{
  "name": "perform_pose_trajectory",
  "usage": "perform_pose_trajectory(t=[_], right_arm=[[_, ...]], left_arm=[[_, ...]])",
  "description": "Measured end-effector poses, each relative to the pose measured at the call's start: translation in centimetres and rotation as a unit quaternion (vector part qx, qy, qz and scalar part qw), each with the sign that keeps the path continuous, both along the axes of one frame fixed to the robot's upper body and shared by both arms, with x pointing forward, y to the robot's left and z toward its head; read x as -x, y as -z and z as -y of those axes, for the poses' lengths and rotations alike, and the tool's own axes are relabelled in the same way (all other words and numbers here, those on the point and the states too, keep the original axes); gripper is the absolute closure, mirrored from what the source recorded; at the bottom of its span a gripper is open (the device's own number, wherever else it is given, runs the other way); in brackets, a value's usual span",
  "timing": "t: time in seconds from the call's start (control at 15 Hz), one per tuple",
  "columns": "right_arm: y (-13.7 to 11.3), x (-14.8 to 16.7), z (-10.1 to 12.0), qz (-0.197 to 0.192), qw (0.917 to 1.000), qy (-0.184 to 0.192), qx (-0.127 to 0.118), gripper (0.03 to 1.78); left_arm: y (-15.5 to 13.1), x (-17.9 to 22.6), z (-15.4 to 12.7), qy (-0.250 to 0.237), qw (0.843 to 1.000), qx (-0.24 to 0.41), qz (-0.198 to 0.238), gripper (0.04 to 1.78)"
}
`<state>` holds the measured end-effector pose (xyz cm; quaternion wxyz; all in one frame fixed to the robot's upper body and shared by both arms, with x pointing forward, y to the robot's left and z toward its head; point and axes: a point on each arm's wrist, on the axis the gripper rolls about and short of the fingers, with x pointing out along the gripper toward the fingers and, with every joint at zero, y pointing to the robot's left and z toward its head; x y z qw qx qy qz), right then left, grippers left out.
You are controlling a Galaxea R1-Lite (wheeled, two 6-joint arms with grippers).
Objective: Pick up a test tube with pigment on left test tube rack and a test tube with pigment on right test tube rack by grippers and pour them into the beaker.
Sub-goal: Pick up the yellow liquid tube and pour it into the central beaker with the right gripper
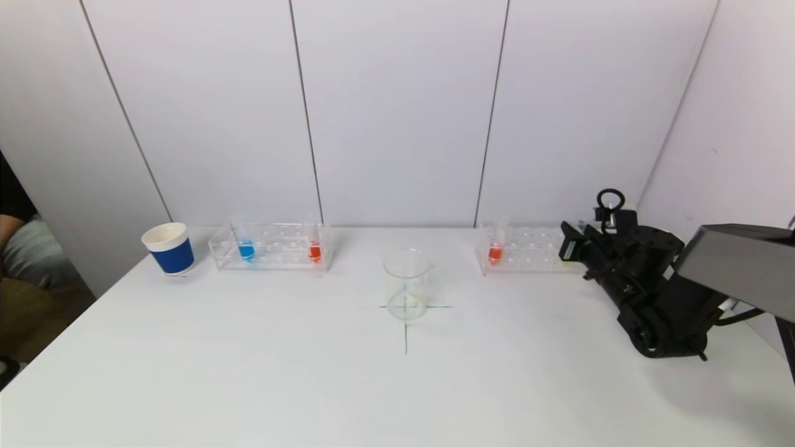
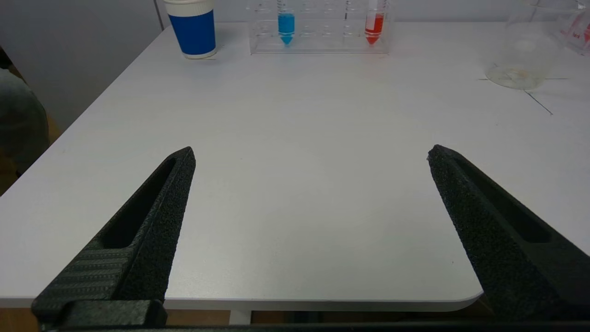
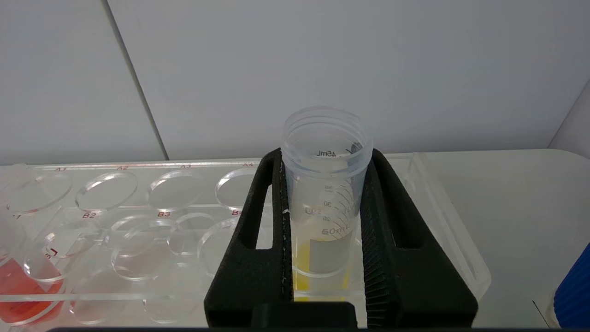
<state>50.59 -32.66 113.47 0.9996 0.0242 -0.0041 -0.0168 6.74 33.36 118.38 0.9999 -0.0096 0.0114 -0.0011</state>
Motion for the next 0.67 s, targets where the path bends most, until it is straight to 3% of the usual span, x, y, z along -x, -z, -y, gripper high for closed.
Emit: perform_pose_trajectory(t=[0.33, 0.67], right_arm=[[-0.5, 0.1, 0.1, 0.004, 1.0, 0.001, 0.001, 1.33], [-2.8, 0.3, 0.4, 0.033, 0.9994, 0.003, 0.009, 1.33]], left_arm=[[0.0, 0.0, 0.0, 0.0, 1.0, 0.0, 0.0, 0.06], [0.0, 0.0, 0.0, 0.0, 1.0, 0.0, 0.0, 0.06]])
